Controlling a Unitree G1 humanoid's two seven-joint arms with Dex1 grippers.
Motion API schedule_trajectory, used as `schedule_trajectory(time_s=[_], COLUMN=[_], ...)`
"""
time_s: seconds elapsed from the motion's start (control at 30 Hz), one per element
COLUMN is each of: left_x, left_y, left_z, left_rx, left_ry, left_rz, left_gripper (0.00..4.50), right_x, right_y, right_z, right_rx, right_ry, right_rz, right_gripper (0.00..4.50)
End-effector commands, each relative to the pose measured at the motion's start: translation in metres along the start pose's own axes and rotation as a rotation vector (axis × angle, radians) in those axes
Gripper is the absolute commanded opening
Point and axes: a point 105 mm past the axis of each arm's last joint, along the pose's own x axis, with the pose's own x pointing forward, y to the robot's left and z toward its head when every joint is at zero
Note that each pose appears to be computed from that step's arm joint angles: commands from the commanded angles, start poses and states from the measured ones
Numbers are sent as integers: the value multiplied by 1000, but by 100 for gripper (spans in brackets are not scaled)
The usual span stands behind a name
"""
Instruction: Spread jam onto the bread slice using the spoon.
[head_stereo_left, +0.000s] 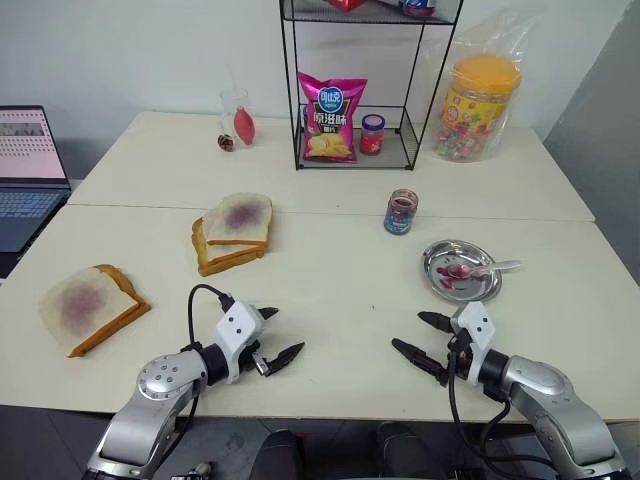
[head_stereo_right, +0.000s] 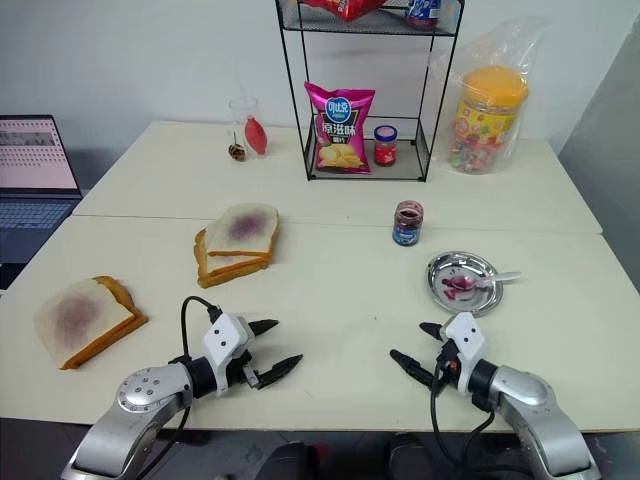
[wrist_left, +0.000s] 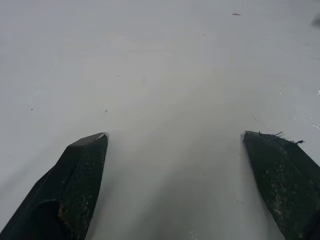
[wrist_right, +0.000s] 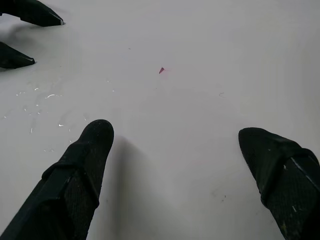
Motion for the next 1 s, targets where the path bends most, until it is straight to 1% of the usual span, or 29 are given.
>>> schedule_trajectory(time_s=[0.03,0.17,0.33,0.5,0.63,0.73,0.87,1.0], left_x=[-3,-1,-5,-3,-2,-2,-6,-5], left_y=[5,-2,2,-1,0,-3,-1,-4], left_z=[-13,-11,-13,-10,-16,-11,-14,-13], left_rx=[-6,-19,-21,-20,-26,-26,-26,-30], left_ry=[64,52,57,48,62,50,61,56], left_rz=[19,-13,3,-15,0,-17,-3,-2], left_gripper=[450,450,450,450,450,450,450,450], right_x=[-1,-1,-2,-2,-4,-3,0,2], right_y=[-4,-5,0,2,4,2,12,5], right_z=[-4,-2,-8,-9,-19,-15,-17,-16], right_rx=[-8,8,1,13,9,10,13,2], right_ry=[21,8,22,19,40,29,31,28], right_rz=[-13,-28,-13,-22,-16,-27,16,-4], right_gripper=[446,446,446,446,446,446,446,446])
